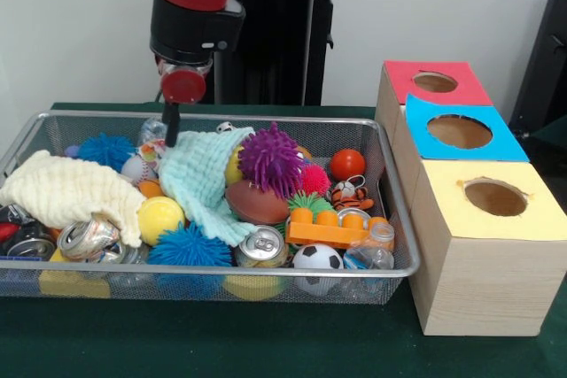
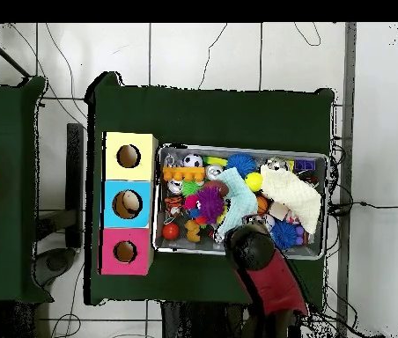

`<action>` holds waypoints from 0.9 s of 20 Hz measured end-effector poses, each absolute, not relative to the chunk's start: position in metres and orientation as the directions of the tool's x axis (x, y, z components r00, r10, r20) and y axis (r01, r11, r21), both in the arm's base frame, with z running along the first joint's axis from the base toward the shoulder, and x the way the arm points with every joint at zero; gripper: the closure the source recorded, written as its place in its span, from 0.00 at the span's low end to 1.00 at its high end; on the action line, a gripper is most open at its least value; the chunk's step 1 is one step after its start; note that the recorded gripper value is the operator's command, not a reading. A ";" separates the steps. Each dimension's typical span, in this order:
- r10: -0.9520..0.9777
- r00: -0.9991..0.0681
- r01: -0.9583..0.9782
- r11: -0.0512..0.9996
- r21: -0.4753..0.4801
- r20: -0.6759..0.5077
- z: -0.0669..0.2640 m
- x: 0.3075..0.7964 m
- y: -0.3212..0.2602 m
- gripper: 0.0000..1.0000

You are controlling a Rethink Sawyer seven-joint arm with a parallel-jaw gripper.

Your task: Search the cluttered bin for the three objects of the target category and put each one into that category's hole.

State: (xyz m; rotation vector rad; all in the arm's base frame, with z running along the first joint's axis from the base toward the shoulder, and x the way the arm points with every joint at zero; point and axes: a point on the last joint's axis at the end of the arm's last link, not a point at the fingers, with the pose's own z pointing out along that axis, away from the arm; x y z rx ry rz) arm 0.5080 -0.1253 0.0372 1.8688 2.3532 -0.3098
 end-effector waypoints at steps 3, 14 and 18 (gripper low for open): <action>0.949 -0.228 0.973 0.214 -0.088 -0.218 0.034 0.508 -0.120 0.00; 0.944 -0.240 0.969 0.218 -0.119 -0.226 0.025 0.504 -0.107 0.00; 0.939 -0.259 0.962 0.230 -0.148 -0.225 0.023 0.502 -0.102 0.00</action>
